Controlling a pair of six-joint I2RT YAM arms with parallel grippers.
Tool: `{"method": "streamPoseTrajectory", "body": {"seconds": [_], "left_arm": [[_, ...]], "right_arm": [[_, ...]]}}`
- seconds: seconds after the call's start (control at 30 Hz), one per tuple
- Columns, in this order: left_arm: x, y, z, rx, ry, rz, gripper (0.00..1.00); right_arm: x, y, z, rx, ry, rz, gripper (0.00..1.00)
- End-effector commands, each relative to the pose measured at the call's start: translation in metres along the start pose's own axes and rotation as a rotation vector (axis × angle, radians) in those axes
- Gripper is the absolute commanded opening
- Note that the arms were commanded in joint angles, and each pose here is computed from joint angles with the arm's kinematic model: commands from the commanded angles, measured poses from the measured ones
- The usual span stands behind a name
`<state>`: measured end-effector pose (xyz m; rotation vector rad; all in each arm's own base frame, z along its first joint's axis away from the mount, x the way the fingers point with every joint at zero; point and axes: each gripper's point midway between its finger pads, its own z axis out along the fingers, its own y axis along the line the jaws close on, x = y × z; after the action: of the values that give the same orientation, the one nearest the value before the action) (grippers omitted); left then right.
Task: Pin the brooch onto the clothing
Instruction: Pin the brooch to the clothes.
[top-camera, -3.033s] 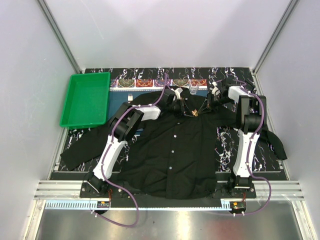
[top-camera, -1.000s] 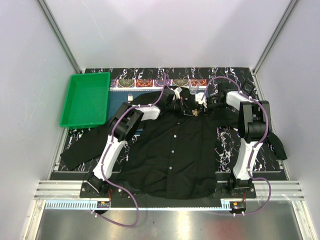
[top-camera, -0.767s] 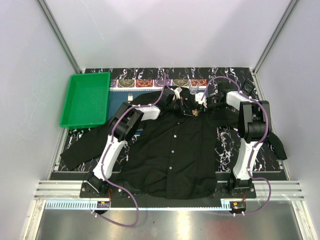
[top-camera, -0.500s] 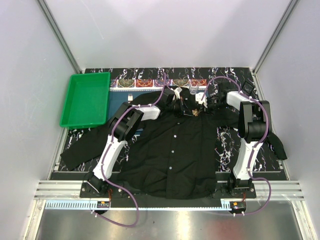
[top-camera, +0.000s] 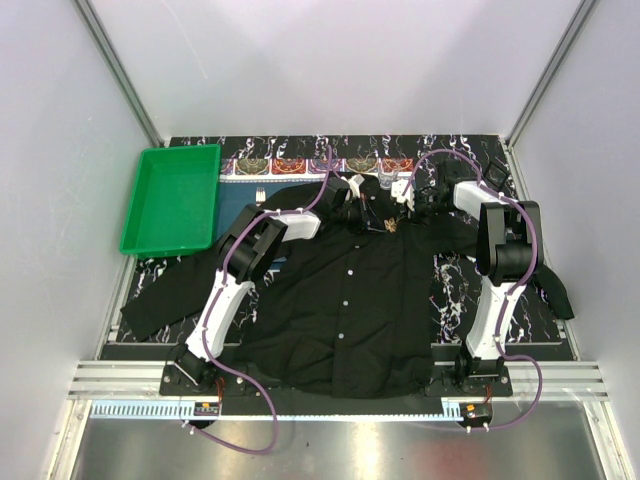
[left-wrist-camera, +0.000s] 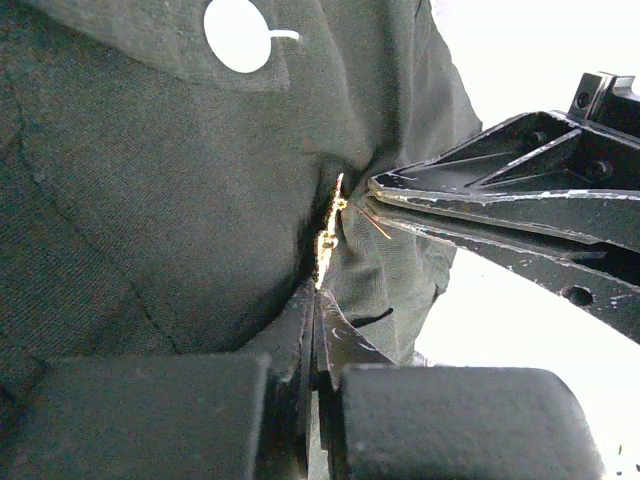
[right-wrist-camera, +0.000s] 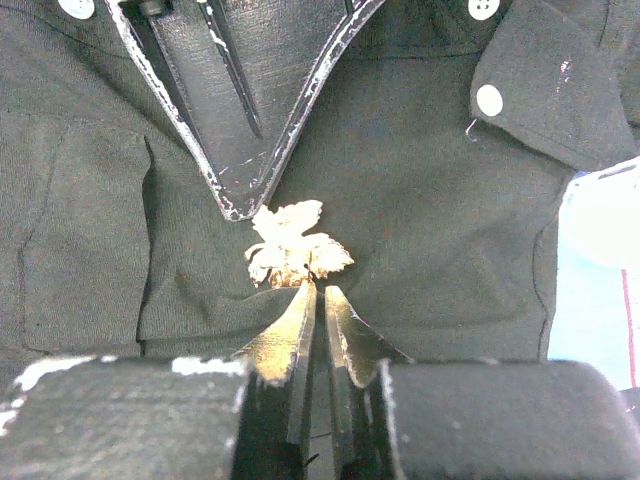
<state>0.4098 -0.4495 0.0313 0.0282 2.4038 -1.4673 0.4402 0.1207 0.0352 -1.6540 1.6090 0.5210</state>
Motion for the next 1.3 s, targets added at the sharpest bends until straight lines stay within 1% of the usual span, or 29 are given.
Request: {"method": "streamPoseTrajectory", "body": {"seconds": [0.0, 0.23, 0.7, 1.0, 1.27], "left_arm": [[-0.008, -0.012, 0.001, 0.043, -0.01, 0.014, 0.0], [-0.007, -0.011, 0.0, 0.041, -0.008, 0.012, 0.0], [-0.007, -0.012, 0.0, 0.043, -0.01, 0.015, 0.0], [-0.008, -0.012, 0.0, 0.043, -0.014, 0.015, 0.0], [-0.008, -0.013, 0.0, 0.046, -0.012, 0.016, 0.0]], "right_arm": [[-0.01, -0.014, 0.001, 0.022, -0.027, -0.019, 0.13], [-0.013, -0.004, 0.006, -0.013, -0.03, -0.025, 0.13], [-0.018, 0.001, 0.004, -0.028, -0.036, -0.075, 0.12], [-0.023, 0.008, 0.004, -0.047, -0.049, -0.076, 0.13], [-0.027, -0.001, 0.004, -0.035, -0.055, -0.059, 0.12]]}}
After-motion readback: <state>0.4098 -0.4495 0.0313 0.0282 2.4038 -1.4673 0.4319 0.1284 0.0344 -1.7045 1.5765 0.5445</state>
